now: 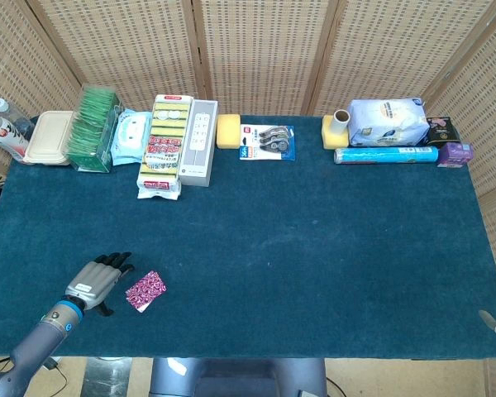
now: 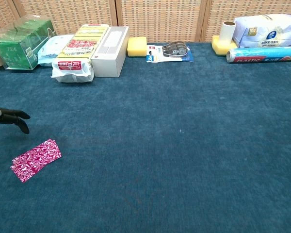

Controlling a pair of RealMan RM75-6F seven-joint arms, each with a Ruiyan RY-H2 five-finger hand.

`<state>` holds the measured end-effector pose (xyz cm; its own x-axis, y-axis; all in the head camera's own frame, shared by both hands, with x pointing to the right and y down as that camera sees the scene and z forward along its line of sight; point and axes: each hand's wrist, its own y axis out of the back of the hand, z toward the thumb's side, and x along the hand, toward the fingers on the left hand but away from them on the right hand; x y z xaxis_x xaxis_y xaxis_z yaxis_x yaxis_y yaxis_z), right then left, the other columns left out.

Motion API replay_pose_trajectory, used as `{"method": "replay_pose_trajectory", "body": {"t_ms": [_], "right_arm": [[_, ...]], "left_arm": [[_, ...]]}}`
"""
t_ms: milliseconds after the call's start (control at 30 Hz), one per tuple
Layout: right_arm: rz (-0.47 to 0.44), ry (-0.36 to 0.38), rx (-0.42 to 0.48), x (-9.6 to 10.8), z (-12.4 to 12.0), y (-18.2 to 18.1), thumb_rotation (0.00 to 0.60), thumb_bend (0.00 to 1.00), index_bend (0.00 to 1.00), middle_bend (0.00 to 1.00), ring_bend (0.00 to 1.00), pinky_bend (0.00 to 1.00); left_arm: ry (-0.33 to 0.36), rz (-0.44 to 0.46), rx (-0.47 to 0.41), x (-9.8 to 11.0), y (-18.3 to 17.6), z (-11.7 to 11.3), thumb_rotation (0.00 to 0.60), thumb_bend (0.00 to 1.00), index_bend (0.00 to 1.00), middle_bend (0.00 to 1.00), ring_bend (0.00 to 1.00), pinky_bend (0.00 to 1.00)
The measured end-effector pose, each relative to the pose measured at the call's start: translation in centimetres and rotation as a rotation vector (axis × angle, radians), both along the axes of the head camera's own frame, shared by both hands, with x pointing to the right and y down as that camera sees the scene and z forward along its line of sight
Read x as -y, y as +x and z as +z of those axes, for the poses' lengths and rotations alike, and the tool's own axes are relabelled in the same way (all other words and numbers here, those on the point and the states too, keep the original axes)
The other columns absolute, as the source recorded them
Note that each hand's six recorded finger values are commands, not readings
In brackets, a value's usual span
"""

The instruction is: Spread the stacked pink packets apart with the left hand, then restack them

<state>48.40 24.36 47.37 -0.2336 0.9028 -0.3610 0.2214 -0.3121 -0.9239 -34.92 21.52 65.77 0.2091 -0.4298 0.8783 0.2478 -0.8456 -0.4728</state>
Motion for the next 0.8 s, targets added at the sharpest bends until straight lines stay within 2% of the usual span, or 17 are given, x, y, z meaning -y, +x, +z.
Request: {"method": "replay_pose_trajectory", "body": {"t_ms": [200,800], "right_arm": [[0.001,-0.001,0.002,0.0,0.0,0.0,0.600,0.00,0.08,0.00,0.00,0.00],[0.004,-0.001,0.001,0.0,0.0,0.1,0.600,0.00,0.08,0.00,0.00,0.00]], "left_arm": [[-0.020,0.009,0.025,-1.4,-0.8,0.2,0.600,0.12,0.16,0.00,0.00,0.11],[-0.067,0.014,0.016,-2.4,-0.6,1.0,0.600,0.12,0.16,0.00,0.00,0.11]]}}
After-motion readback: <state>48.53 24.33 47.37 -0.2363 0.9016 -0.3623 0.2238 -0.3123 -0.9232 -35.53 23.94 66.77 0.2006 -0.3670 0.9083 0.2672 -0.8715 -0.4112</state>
